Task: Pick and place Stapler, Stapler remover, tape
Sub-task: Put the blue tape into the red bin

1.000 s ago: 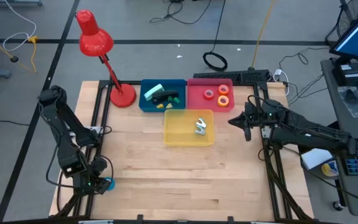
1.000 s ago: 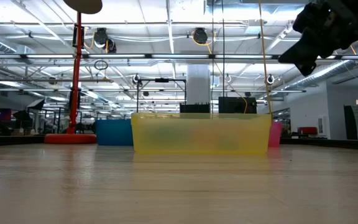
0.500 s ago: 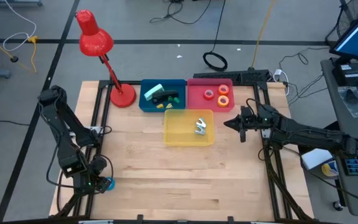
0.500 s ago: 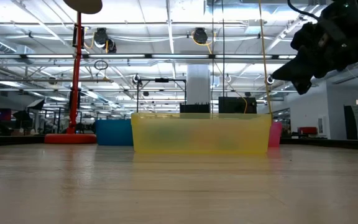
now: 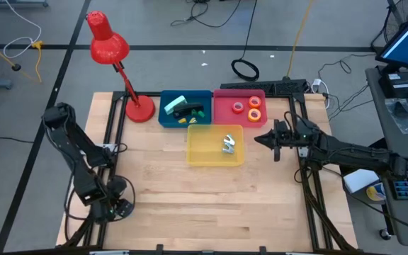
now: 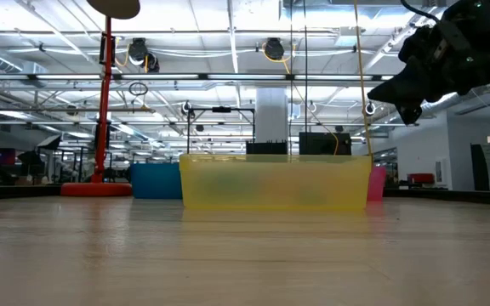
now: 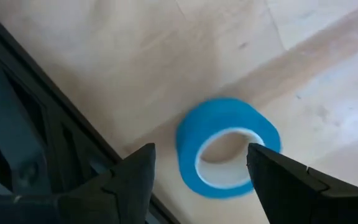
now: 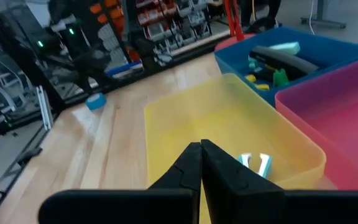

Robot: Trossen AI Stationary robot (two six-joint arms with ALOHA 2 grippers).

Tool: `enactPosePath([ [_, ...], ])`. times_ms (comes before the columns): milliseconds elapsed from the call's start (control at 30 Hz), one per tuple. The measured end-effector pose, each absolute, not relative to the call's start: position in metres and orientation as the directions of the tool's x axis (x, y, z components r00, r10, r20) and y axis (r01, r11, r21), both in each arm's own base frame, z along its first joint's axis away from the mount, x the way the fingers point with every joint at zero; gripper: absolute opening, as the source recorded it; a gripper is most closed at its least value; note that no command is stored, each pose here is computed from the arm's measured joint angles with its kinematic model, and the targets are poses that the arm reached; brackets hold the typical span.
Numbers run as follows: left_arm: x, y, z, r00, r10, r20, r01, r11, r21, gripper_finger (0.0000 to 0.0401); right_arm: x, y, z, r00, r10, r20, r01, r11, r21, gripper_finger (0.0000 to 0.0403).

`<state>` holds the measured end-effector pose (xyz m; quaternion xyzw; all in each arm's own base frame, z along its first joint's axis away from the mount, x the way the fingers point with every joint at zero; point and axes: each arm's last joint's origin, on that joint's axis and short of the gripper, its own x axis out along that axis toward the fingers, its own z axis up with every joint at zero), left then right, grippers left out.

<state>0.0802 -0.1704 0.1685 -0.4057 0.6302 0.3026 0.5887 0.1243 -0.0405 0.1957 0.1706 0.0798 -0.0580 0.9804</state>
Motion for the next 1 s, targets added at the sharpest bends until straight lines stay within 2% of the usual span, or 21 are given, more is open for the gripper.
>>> enactPosePath([
  [300,0.08,-0.158,0.151,-0.03,-0.144,-0.989,-0.834,0.55,-0.055,0.0254,0.124,-0.041,0.197,0.982,-0.087,-0.167,0.141,0.926,0.351,0.0001],
  [433,0.08,-0.157,0.144,-0.027,-0.174,-0.984,-0.807,0.585,-0.081,0.0235,0.124,-0.041,0.197,0.982,-0.084,-0.168,0.14,0.923,0.358,0.0002],
  [700,0.079,-0.153,0.137,-0.04,-0.178,-0.983,-0.806,0.587,-0.073,0.0151,0.125,-0.041,0.196,0.982,-0.085,-0.168,0.141,0.923,0.358,0.0002],
  [900,0.084,-0.152,0.137,-0.009,-0.178,-0.984,-0.815,0.572,-0.096,0.0049,0.125,-0.041,0.196,0.982,-0.086,-0.168,0.143,0.921,0.362,0.0001],
  [1000,0.088,-0.152,0.137,0.018,-0.19,-0.982,-0.813,0.568,-0.125,0.0038,0.125,-0.041,0.196,0.982,-0.086,-0.168,0.143,0.92,0.365,0.0002],
])
